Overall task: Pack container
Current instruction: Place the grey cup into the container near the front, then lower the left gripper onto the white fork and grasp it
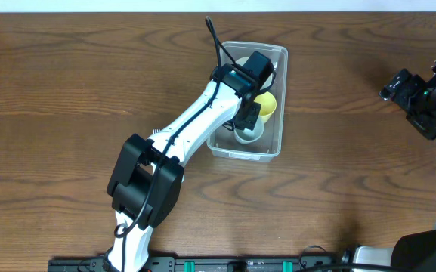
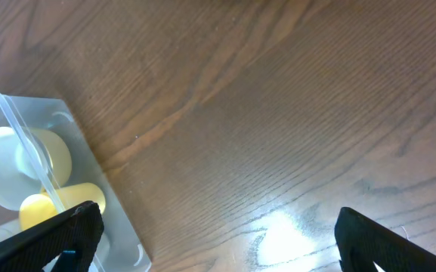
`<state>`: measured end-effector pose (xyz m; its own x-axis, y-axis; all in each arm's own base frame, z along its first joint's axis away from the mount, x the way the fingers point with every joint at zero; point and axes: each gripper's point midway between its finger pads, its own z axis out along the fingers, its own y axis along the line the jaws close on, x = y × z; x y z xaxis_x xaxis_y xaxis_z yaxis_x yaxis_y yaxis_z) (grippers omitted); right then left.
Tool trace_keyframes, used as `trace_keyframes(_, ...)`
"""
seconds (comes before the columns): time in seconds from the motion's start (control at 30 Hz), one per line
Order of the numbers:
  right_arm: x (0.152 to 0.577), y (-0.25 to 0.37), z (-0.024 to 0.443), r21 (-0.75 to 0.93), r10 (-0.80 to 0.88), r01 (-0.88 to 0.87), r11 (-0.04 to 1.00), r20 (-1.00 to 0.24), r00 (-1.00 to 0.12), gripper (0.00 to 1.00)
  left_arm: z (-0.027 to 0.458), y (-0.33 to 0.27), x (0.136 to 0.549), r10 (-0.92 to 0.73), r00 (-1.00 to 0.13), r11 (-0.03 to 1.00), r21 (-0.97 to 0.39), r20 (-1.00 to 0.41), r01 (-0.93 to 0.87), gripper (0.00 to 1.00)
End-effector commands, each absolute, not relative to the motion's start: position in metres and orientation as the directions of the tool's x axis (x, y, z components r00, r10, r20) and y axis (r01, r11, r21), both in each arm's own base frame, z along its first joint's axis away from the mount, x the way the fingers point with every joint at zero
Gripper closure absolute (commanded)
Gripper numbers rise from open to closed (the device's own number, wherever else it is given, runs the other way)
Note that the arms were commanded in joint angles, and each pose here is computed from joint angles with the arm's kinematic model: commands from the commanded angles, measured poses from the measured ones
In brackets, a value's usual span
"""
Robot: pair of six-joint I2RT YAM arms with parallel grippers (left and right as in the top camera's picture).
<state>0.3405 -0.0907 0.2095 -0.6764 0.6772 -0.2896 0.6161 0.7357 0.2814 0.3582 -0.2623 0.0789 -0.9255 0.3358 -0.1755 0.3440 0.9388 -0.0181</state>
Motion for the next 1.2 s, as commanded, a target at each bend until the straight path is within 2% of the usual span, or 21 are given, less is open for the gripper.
trace_keyframes(0.0,0.34,-0.091,0.21,0.285,0.68,0.618,0.733,-0.288,-0.674,0.01,0.074,-0.259,0.359,0.316,-0.935,0.947,-0.004,-0.165,0.32,0.69)
trace_keyframes(0.03,0.34,-0.091,0.21,0.285,0.68,0.618,0.733,-0.288,-0.674,0.01,0.076,-0.258,0.358,0.316,-0.935,0.947,-0.002,-0.161,0.321,0.63)
trace_keyframes(0.07,0.34,-0.091,0.21,0.285,0.68,0.618,0.733,-0.288,-0.674,0.01,0.079,-0.257,0.356,0.317,-0.935,0.947,-0.001,-0.158,0.321,0.62)
trace_keyframes(0.17,0.34,-0.091,0.21,0.285,0.68,0.618,0.733,-0.288,-0.674,0.01,0.1,-0.25,0.351,0.312,-0.937,0.949,-0.001,-0.157,0.316,0.61)
trace_keyframes(0.37,0.34,-0.091,0.21,0.285,0.68,0.618,0.733,-0.288,-0.674,0.01,0.172,-0.219,0.339,0.267,-0.938,0.961,-0.017,-0.222,0.277,0.6)
trace_keyframes(0.47,0.34,-0.091,0.21,0.285,0.68,0.618,0.733,-0.288,-0.674,0.01,0.207,-0.178,0.333,0.21,-0.94,0.977,0.028,-0.269,0.21,0.54)
trace_keyframes(0.63,0.34,-0.091,0.21,0.285,0.68,0.618,0.733,-0.288,-0.674,0.01,0.228,-0.115,0.323,0.099,-0.963,0.994,0.079,-0.249,0.081,0.47)
trace_keyframes(0.8,0.34,-0.091,0.21,0.285,0.68,0.618,0.733,-0.288,-0.674,0.01,0.194,-0.062,0.314,-0.03,-0.993,0.992,0.121,-0.118,-0.045,0.47)
trace_keyframes(0.93,0.34,-0.091,0.21,0.285,0.68,0.618,0.733,-0.288,-0.674,0.01,0.138,-0.052,0.308,-0.021,-0.999,0.998,0.067,-0.028,-0.023,0.47)
trace_keyframes(1.03,0.34,-0.091,0.21,0.285,0.68,0.618,0.733,-0.288,-0.674,0.01,0.1,-0.05,0.306,-0.033,-0.999,0.999,0.015,-0.013,-0.034,0.48)
trace_keyframes(1.17,0.34,-0.091,0.21,0.285,0.68,0.618,0.733,-0.288,-0.674,0.01,0.064,-0.042,0.3,-0.049,-0.999,0.999,0.014,-0.009,-0.05,0.48)
